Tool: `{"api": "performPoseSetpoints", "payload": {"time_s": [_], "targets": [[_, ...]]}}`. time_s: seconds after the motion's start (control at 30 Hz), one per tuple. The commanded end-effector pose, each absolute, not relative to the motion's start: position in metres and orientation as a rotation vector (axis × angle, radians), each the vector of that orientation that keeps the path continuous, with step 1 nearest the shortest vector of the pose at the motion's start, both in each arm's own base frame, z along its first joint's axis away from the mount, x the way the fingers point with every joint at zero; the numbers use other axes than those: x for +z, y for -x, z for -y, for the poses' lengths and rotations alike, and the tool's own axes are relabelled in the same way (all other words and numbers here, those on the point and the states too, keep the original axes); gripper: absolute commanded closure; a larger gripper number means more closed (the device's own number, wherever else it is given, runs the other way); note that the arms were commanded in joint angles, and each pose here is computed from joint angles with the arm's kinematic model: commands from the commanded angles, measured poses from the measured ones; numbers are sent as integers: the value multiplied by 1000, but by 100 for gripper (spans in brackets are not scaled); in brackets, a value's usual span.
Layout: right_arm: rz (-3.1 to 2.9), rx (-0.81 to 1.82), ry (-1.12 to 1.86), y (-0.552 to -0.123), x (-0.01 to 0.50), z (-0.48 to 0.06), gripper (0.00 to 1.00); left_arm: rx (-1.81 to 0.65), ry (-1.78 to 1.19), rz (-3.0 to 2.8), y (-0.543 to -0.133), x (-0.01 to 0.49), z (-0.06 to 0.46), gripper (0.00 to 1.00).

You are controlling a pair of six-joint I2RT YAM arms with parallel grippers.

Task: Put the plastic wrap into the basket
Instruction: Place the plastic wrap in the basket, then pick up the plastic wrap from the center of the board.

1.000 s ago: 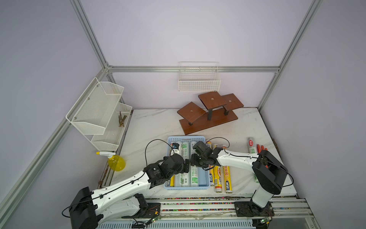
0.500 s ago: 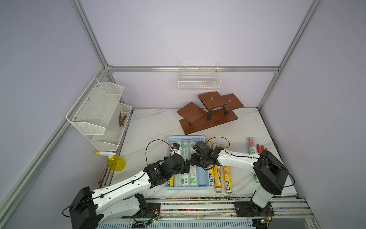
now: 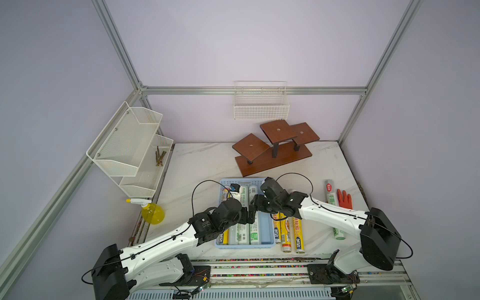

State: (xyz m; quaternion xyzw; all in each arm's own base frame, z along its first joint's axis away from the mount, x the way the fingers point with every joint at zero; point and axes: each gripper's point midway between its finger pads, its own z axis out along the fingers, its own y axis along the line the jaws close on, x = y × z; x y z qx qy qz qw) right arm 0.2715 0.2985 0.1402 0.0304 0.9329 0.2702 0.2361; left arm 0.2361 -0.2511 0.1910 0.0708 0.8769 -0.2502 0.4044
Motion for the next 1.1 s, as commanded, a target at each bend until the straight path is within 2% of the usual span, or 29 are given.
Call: {"api": "performPoseSetpoints", "payload": {"time_s": [0.0,0.07,0.13,0.4,0.57,0.67,0.83,1.07], "targets": [[-2441,684,-120,-275,174,-273,36,-678,-174,-2185,-242,202,261,0],[-2378,624,-152,-279,187,-254,36,-705,-182,-2180,-242,204,267,0],[-2318,570,-173,-281,199,-235,30,-737,-189,-2173,-243,207,275,0],[-2125,332,-312,-290,237,-139,23,-855,-266,-2186,-252,218,321,0],[-2015,169,-414,-290,248,-79,14,-895,-334,-2196,-255,223,354,0],[-1973,62,-440,-290,251,-51,15,-897,-369,-2210,-259,220,373,0],[-1983,-69,-538,-297,235,-14,14,-900,-429,-2225,-261,217,403,0],[-2133,18,-811,-306,175,38,13,-827,-510,-2266,-260,211,435,0]]}}
